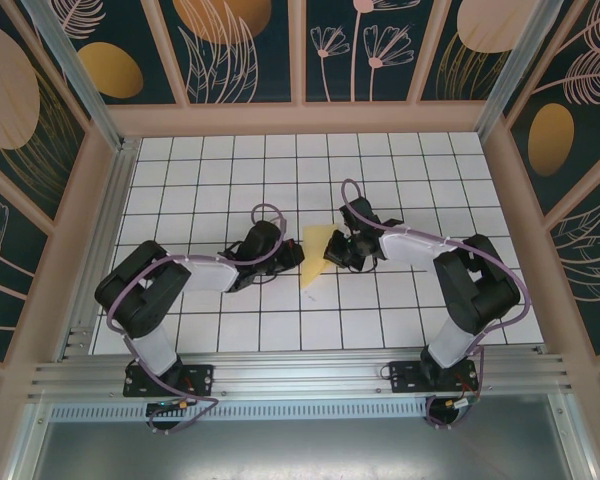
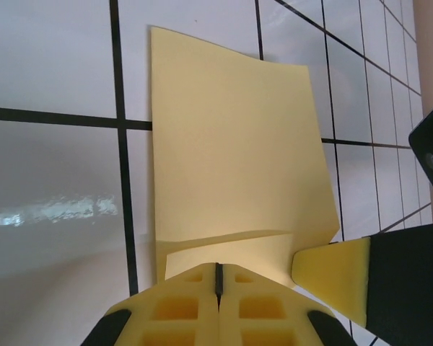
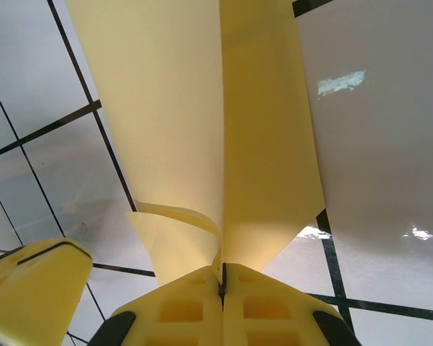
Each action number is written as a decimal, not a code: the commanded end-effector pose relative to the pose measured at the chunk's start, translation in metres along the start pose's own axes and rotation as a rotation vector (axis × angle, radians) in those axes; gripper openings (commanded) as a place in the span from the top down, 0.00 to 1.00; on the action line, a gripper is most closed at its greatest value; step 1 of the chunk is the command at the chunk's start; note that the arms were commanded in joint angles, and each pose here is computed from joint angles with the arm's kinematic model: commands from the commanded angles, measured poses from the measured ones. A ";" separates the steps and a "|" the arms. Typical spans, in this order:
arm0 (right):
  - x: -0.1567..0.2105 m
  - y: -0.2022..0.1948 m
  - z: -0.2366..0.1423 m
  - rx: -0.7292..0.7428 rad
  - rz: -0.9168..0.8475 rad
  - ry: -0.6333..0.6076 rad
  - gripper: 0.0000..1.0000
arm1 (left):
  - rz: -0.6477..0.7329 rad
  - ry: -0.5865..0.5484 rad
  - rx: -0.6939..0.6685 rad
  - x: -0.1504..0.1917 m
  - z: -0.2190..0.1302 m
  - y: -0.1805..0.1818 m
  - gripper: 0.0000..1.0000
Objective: Fold a paper plane with a square sheet of paper (pick it up from the middle)
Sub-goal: Fourth fold the wing at the center of the table.
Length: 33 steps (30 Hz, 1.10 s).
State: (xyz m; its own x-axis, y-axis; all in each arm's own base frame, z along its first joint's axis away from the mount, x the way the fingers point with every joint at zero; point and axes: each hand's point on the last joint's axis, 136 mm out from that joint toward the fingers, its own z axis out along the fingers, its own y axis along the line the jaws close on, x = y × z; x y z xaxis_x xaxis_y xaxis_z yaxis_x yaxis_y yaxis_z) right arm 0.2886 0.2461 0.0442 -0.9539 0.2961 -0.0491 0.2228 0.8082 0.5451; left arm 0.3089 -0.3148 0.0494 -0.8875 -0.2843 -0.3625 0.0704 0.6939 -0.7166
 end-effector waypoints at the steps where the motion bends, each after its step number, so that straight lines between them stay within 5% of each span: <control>1: -0.003 0.005 -0.005 0.012 -0.024 -0.013 1.00 | 0.028 0.050 -0.026 0.005 0.010 0.005 0.98; 33: -0.012 0.039 0.002 -0.102 -0.045 0.011 1.00 | -0.003 0.153 -0.146 0.031 0.033 0.045 1.00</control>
State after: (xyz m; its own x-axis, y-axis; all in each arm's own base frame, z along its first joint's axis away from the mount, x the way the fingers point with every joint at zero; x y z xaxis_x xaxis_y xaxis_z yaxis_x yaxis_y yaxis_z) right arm 0.3025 0.2649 0.0621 -0.9623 0.2642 -0.0642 0.1724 0.7755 0.6073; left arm 0.3083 -0.3261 0.0155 -0.9302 -0.2118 -0.2998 0.0536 0.7296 -0.6818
